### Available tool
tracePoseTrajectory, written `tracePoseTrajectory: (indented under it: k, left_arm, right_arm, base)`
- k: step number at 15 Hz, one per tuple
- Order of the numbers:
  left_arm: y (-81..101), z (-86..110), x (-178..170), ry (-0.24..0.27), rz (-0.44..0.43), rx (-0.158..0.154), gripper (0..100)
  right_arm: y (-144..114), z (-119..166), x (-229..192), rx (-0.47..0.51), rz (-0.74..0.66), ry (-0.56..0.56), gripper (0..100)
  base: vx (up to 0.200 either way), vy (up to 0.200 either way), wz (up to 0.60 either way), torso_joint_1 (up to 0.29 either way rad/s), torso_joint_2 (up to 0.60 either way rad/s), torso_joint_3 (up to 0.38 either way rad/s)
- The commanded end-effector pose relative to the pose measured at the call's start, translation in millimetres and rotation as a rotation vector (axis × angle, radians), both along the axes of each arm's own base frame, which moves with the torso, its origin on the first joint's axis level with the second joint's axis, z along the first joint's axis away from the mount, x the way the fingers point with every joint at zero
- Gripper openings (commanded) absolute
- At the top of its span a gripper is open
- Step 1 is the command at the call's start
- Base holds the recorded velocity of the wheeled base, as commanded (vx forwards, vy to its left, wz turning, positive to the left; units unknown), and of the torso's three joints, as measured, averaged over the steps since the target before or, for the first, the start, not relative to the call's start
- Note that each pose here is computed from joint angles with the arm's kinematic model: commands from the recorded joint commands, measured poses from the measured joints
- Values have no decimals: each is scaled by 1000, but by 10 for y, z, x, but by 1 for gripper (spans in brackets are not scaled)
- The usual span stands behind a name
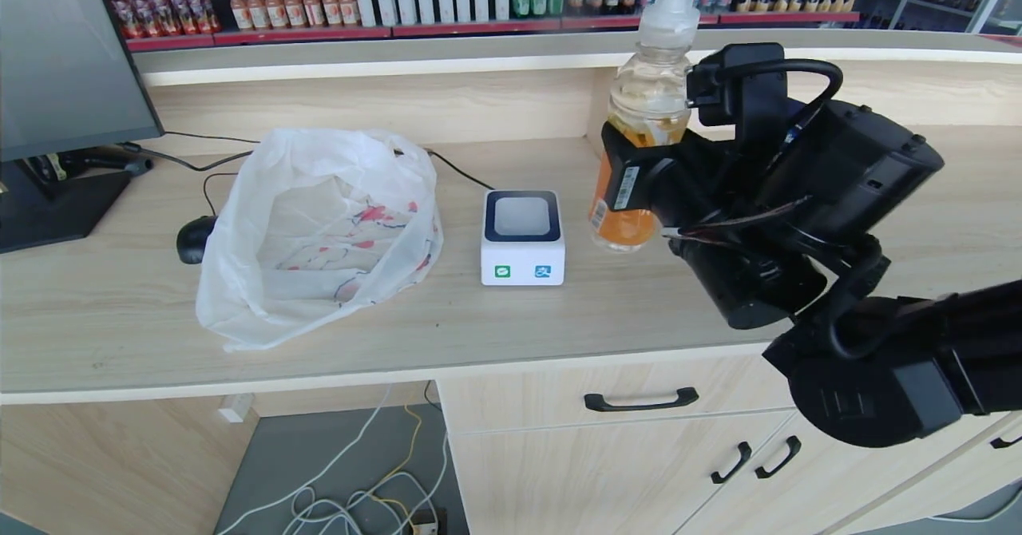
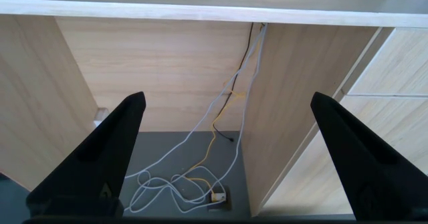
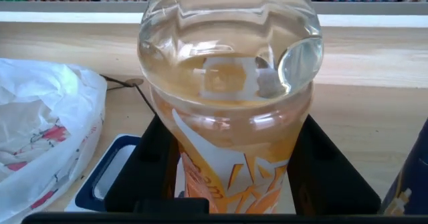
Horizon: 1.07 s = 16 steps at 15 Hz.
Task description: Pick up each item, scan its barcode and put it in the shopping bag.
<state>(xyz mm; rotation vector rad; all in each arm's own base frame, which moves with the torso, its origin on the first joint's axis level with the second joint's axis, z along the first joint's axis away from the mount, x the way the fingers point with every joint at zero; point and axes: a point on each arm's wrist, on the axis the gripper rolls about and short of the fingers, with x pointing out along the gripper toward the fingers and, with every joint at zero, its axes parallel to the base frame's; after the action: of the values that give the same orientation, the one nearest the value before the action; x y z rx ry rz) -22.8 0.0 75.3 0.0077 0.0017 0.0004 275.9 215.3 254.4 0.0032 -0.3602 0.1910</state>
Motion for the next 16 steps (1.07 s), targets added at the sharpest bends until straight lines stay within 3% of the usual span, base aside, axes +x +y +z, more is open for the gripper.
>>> tracePoseTrajectory:
  k: [1, 6, 11, 16]
  left_arm:
    - [0, 0, 0, 0, 0, 0, 100]
    - [0, 0, 0, 0, 0, 0, 100]
    - [0, 0, 0, 0, 1, 0, 100]
    - [0, 0, 0, 0, 0, -2, 100]
  right_arm:
    - [-39, 13, -239, 2, 30, -21, 0]
    - [17, -227, -474, -35, 77, -34, 0]
    - [127, -235, -684, -49, 141, -44, 0]
    - [-63, -199, -858, -10, 157, -52, 0]
  base:
    - [0, 0, 0, 0, 0, 0]
    - [0, 0, 0, 0, 0, 0]
    - [0, 0, 0, 0, 0, 0]
    - [0, 0, 0, 0, 0, 0]
